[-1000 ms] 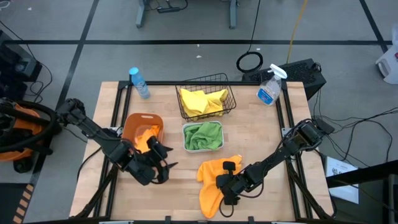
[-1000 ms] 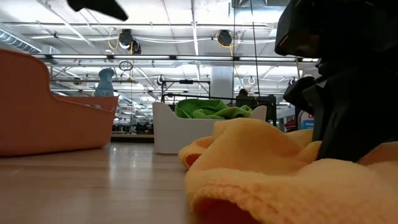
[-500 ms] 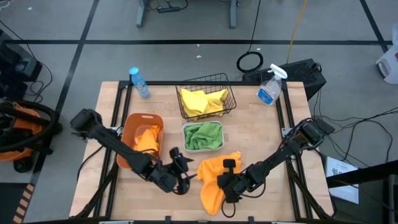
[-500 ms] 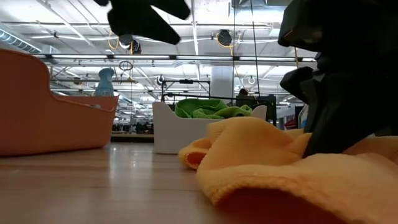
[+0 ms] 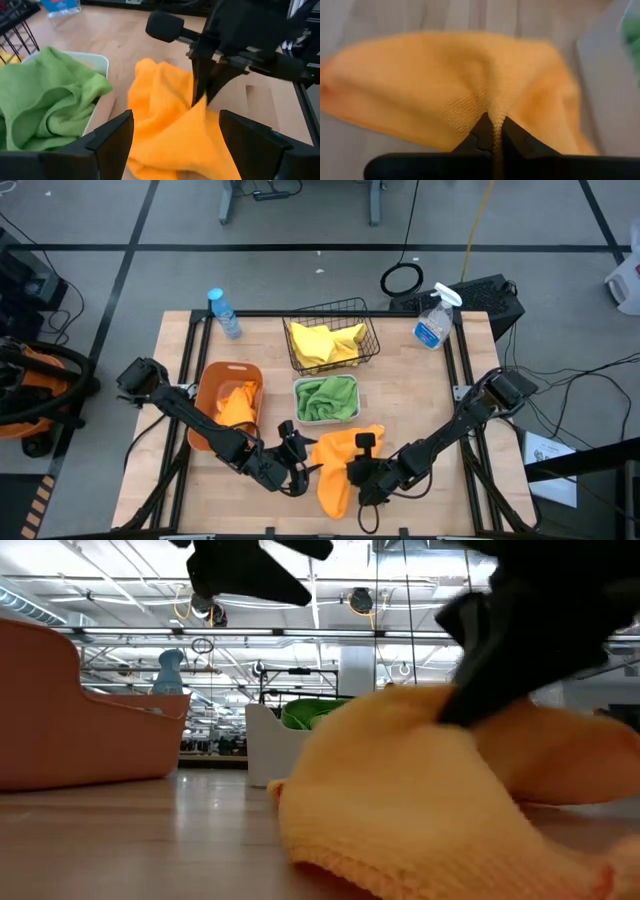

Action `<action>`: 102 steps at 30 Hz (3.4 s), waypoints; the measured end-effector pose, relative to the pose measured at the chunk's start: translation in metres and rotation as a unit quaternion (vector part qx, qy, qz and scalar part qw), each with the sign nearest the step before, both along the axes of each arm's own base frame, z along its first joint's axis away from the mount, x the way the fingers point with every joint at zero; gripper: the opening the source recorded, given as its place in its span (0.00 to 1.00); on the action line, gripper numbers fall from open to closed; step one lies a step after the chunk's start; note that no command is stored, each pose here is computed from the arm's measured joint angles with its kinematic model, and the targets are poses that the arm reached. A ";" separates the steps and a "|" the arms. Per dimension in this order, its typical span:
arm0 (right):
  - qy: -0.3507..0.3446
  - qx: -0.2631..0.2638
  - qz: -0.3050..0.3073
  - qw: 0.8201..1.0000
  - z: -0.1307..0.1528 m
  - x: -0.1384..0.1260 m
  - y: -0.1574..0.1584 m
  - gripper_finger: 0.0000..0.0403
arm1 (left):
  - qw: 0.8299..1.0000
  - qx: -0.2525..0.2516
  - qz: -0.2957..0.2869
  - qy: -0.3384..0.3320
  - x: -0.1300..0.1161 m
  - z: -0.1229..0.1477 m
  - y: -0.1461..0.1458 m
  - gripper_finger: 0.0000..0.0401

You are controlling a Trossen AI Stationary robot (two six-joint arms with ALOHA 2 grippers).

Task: Sort microfiber towel by color & place in baskets
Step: Put the orange towel into the orange bin

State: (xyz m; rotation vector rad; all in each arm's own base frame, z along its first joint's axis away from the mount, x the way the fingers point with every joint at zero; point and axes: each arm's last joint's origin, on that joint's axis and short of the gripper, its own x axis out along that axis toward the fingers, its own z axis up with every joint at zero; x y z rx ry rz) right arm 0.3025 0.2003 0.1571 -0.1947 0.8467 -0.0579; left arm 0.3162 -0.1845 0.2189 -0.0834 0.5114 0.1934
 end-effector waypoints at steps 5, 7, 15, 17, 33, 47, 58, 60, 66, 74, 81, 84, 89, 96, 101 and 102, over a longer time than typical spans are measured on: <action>-0.042 -0.033 0.022 0.998 0.027 0.008 0.003 0.00 | 1.000 0.008 -0.001 -0.007 0.002 0.006 -0.001 0.74; -0.055 -0.052 0.026 0.997 0.038 0.010 0.004 0.00 | 1.000 0.007 -0.001 -0.008 0.002 0.006 -0.001 0.74; -0.076 -0.112 0.037 0.990 0.077 0.018 0.008 0.00 | 1.000 0.002 -0.004 -0.007 0.002 0.006 -0.001 0.74; -0.086 -0.119 0.039 0.988 0.085 0.021 0.009 0.00 | 1.000 0.002 -0.004 -0.004 0.002 0.006 -0.001 0.74; -0.136 -0.217 0.026 0.966 0.123 0.030 0.012 0.00 | 0.993 -0.062 -0.053 0.088 -0.009 -0.014 -0.001 0.74; -0.170 -0.205 0.006 0.964 0.134 0.034 0.014 0.01 | 0.988 0.096 -0.099 -0.063 -0.013 0.025 -0.031 0.04; -0.163 -0.040 0.031 0.985 0.130 0.037 0.018 0.17 | 0.973 0.175 -0.078 -0.130 -0.036 0.067 -0.036 0.02; -0.169 -0.031 0.021 0.985 0.131 0.039 0.016 0.26 | 0.968 0.191 -0.086 -0.140 -0.037 0.070 -0.038 0.02; -0.195 -0.014 0.019 0.980 0.135 0.042 0.018 0.61 | 0.962 0.211 -0.090 -0.148 -0.033 0.074 -0.035 0.03; -0.200 0.001 0.040 0.979 0.132 0.056 0.009 0.81 | 0.953 0.214 -0.134 -0.166 -0.030 0.078 -0.034 0.03; -0.192 -0.011 0.038 0.981 0.126 0.061 0.006 0.42 | 0.952 0.217 -0.137 -0.166 -0.030 0.078 -0.034 0.04; -0.187 -0.016 0.041 0.981 0.125 0.061 0.005 0.15 | 0.959 0.192 -0.119 -0.168 -0.030 0.078 -0.034 0.07; -0.177 -0.028 0.048 0.983 0.124 0.059 0.005 0.07 | 0.968 0.157 -0.117 -0.155 -0.035 0.074 -0.038 0.24; -0.169 -0.043 0.063 0.983 0.125 0.055 0.008 0.02 | 0.979 0.130 -0.103 -0.120 -0.063 0.075 -0.048 0.62; -0.178 -0.057 0.085 0.979 0.130 0.051 0.012 0.03 | 0.985 0.127 -0.056 -0.098 -0.076 0.068 -0.050 0.77; -0.183 -0.060 0.090 0.977 0.131 0.051 0.013 0.03 | 0.988 0.115 -0.044 -0.094 -0.075 0.065 -0.047 0.79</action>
